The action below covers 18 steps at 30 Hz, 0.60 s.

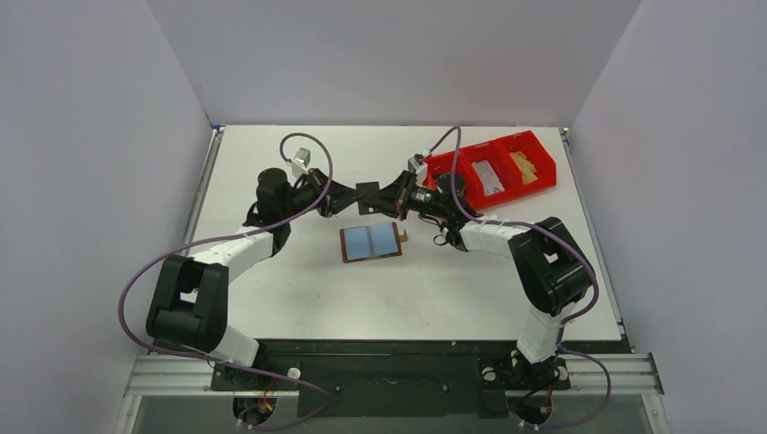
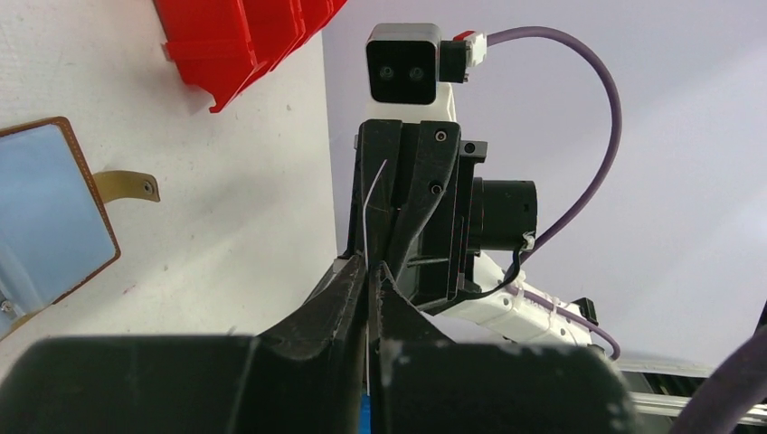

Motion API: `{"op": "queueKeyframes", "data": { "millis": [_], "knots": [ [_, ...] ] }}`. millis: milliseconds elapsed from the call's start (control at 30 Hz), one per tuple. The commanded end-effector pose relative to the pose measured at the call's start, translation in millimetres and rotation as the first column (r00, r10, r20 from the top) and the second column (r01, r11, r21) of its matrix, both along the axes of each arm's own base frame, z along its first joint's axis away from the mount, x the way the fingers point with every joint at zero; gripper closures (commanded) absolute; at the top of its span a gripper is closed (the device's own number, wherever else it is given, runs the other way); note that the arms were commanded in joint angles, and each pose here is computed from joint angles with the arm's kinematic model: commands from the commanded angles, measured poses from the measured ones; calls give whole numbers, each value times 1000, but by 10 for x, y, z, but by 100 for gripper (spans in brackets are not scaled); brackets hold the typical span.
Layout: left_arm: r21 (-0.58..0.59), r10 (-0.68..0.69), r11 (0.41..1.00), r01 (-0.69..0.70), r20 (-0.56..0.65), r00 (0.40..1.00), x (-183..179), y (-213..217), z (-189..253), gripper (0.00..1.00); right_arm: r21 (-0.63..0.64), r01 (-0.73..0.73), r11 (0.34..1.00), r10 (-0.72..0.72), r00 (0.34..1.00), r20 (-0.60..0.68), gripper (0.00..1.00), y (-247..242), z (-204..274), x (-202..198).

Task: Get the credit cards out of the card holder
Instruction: Place the credit card in the storage box.

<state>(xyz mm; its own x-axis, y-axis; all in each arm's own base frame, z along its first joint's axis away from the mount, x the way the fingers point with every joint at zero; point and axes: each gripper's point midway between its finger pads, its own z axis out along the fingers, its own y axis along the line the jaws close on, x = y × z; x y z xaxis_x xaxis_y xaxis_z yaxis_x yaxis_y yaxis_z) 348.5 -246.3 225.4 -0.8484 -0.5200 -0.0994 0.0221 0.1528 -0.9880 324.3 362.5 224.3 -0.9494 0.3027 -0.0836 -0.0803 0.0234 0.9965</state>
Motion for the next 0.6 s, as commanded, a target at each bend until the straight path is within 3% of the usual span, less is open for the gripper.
{"op": "queueKeyframes", "data": {
  "millis": [0, 67, 167, 233, 267, 300, 333, 367, 433, 567],
  "knots": [
    [13, -13, 1000, 13, 1, 1000, -15, -8, -55, 91, 85, -27, 996, 17, 993, 119, 100, 0, 323, -75],
    [39, 0, 999, 0, -10, 1000, -12, 31, -100, 79, 59, -13, 998, 5, 992, 128, 100, -31, 290, -49],
    [140, 27, 990, -22, -30, 999, -3, 118, -238, 68, -27, 33, 999, -28, 987, 158, 100, -121, 213, 36],
    [214, 47, 976, -43, -14, 999, 19, 187, -266, 65, -146, 84, 986, -56, 980, 189, 100, -224, 92, 144],
    [276, 58, 960, -52, -15, 998, 22, 240, -304, 64, -282, 95, 955, -46, 983, 178, 100, -336, -191, 165],
    [307, 63, 950, -56, -12, 998, 24, 266, -318, 64, -331, 146, 932, -74, 972, 222, 100, -406, -123, 256],
    [369, 76, 928, -61, -26, 997, 9, 333, -377, 63, -445, 146, 884, -53, 976, 213, 100, -553, -336, 241],
    [396, 80, 916, -62, -29, 996, 0, 364, -394, 63, -488, 203, 849, -84, 963, 255, 100, -646, -253, 347],
    [459, 86, 886, -67, -20, 996, 1, 436, -399, 62, -650, 228, 724, -94, 967, 236, 100, -978, -444, 375],
    [529, 70, 848, -46, -25, 997, -58, 511, -480, 62, -798, 326, 507, -116, 943, 311, 100, -1509, -488, 583]
  ]
}}
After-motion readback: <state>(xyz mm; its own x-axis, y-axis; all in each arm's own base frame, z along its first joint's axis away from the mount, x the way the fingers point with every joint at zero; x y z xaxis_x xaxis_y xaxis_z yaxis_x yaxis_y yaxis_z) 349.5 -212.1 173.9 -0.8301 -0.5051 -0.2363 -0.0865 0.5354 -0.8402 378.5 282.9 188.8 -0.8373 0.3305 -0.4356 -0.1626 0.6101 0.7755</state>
